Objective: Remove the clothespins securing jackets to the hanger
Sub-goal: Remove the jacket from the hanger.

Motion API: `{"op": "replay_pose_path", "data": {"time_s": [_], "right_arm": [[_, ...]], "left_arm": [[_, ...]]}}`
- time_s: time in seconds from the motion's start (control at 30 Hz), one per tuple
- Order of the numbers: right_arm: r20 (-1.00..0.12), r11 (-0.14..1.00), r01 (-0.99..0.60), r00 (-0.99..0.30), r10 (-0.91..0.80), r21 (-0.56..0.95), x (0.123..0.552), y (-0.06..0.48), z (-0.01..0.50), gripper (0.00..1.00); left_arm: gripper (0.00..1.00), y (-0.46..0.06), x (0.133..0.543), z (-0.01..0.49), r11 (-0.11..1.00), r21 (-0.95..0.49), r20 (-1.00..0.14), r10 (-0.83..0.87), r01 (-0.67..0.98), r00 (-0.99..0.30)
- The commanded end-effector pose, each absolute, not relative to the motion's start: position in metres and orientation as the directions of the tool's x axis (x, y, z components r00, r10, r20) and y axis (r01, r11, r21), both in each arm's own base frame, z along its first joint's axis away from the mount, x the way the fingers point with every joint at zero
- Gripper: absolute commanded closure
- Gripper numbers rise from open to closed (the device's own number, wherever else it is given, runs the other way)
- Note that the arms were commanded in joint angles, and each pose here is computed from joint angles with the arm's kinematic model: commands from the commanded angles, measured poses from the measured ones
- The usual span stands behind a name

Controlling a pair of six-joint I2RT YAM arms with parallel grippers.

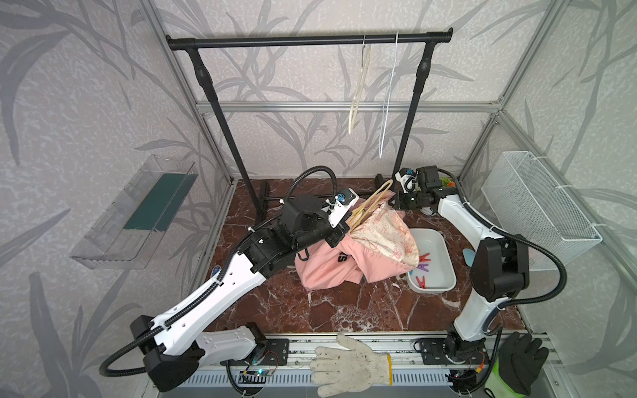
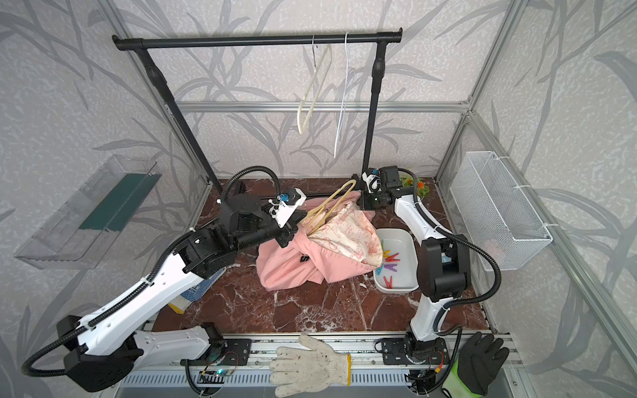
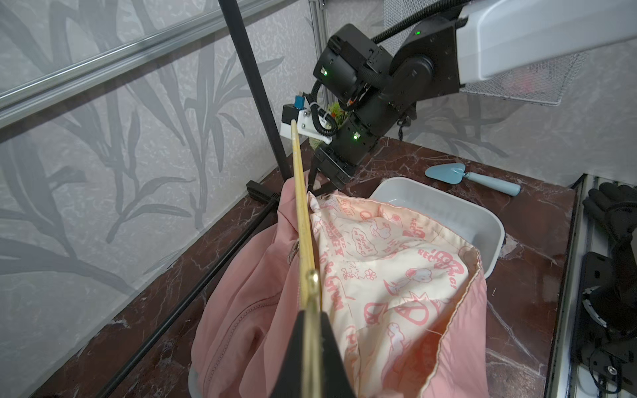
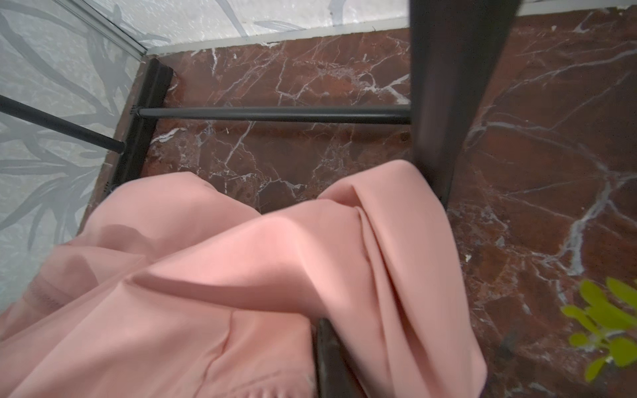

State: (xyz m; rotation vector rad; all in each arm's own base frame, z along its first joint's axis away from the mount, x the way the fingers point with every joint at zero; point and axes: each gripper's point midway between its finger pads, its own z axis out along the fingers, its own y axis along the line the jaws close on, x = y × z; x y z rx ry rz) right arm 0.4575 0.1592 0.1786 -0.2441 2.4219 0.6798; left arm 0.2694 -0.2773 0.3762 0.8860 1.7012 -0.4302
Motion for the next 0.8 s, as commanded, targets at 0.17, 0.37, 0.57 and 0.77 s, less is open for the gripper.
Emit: {"op": "replay_pose_path", "data": {"time_s": [0.17,0.37,0.57,0.77], "right_arm": [[-0.707,0.802,-0.432,-0.707,-0.017,0.413,0.432,0.199,0.230,0.56],[-0.749,0.808,-0.441,-0.663,0.001,0.392,0.423,0.193,0.253,0.28],[-0.764,0.801,-0.465,-0.645,-0.015,0.377,0.411,0.193,0.262,0.22],[-0.793,0.786,-0.488,-0.609,0.005,0.380,0.399,0.197,0.278,0.15]], "left_arm": [[1.00,-0.267,0.298,0.422,0.783,0.069,-0.990,0.131,0.619,-0.055],[1.00,-0.269,0.310,0.432,0.807,0.036,-0.998,0.062,0.589,-0.025],[1.00,-0.270,0.319,0.437,0.822,0.004,-1.000,0.012,0.570,-0.010],[1.00,-0.273,0.322,0.438,0.818,-0.018,-1.000,-0.014,0.576,-0.012]]}}
